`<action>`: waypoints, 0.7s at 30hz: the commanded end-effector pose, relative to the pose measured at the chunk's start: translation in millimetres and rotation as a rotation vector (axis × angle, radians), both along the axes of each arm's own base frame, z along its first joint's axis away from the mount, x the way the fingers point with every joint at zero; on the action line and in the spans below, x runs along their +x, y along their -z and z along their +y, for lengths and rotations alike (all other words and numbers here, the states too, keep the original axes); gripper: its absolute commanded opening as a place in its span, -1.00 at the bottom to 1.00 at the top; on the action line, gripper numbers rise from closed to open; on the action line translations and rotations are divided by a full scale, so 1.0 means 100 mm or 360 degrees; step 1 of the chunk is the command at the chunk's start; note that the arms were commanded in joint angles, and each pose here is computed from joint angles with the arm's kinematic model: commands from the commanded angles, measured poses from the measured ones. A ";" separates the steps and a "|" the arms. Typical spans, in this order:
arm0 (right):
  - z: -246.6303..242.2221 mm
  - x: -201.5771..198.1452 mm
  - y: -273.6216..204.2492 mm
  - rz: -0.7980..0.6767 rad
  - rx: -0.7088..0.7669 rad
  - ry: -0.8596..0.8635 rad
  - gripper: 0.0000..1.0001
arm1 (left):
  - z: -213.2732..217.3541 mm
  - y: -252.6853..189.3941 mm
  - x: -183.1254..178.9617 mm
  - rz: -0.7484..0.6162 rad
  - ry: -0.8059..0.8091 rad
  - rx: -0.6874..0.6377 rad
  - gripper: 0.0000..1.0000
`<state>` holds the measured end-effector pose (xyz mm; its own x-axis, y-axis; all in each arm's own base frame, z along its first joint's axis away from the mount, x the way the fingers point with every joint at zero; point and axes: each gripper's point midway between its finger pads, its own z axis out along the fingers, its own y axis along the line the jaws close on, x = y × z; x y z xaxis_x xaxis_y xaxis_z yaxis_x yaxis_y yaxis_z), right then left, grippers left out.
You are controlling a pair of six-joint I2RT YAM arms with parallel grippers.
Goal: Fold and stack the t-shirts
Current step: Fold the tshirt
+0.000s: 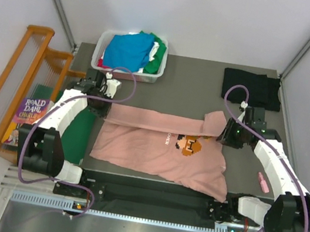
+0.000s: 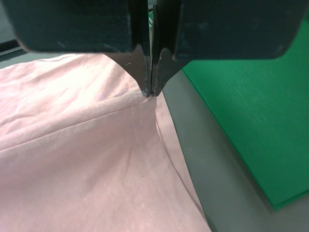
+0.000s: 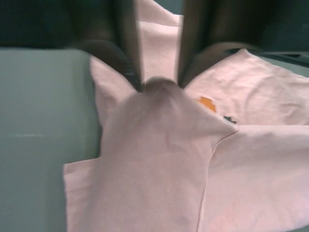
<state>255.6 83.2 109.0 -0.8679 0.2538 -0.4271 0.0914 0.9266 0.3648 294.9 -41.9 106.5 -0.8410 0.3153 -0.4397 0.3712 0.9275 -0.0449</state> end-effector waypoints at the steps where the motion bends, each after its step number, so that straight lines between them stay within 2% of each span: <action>1: 0.13 -0.16 -0.01 0.0033 0.0100 -0.0082 -0.11 | 0.01 0.01 0.17 -0.0096 0.0001 0.0012 -1.00; 3: 0.16 -0.22 -0.01 0.0049 0.0126 -0.0098 0.09 | -0.01 0.00 0.17 -0.0090 -0.0003 -0.0006 -1.00; 6: 0.17 -0.18 -0.18 -0.0013 0.0147 -0.0089 0.16 | -0.01 -0.05 0.22 -0.0115 -0.0014 -0.0008 -1.00; 10: 0.26 -0.08 -0.51 -0.0090 0.0236 -0.0090 0.57 | -0.01 -0.09 0.26 -0.0107 -0.0018 -0.0004 -1.00; 11: 0.29 -0.05 -0.59 -0.0113 0.0263 -0.0090 0.61 | -0.03 -0.08 0.24 -0.0093 -0.0010 -0.0025 -1.00; 13: 0.33 0.10 -0.86 -0.0215 0.0309 -0.0074 0.70 | -0.08 -0.08 0.20 -0.0070 -0.0006 -0.0065 -0.86; 15: 0.34 0.34 -1.09 -0.0330 0.0325 -0.0035 0.89 | -0.17 -0.10 0.14 -0.0050 0.0023 -0.0142 -0.42; 16: 0.35 0.44 -1.14 -0.0358 0.0332 -0.0034 0.90 | -0.19 -0.11 0.12 -0.0040 0.0034 -0.0163 0.27; 17: 0.38 0.58 -1.12 -0.0348 0.0339 -0.0038 0.90 | -0.20 -0.11 0.09 -0.0026 0.0030 -0.0172 0.62; 19: 0.43 0.78 -1.22 -0.0377 0.0360 -0.0042 0.89 | -0.21 -0.14 0.09 -0.0024 0.0024 -0.0186 0.97; 21: 0.47 1.00 -1.14 -0.0355 0.0368 -0.0030 0.86 | -0.20 -0.15 0.08 -0.0016 0.0014 -0.0182 0.97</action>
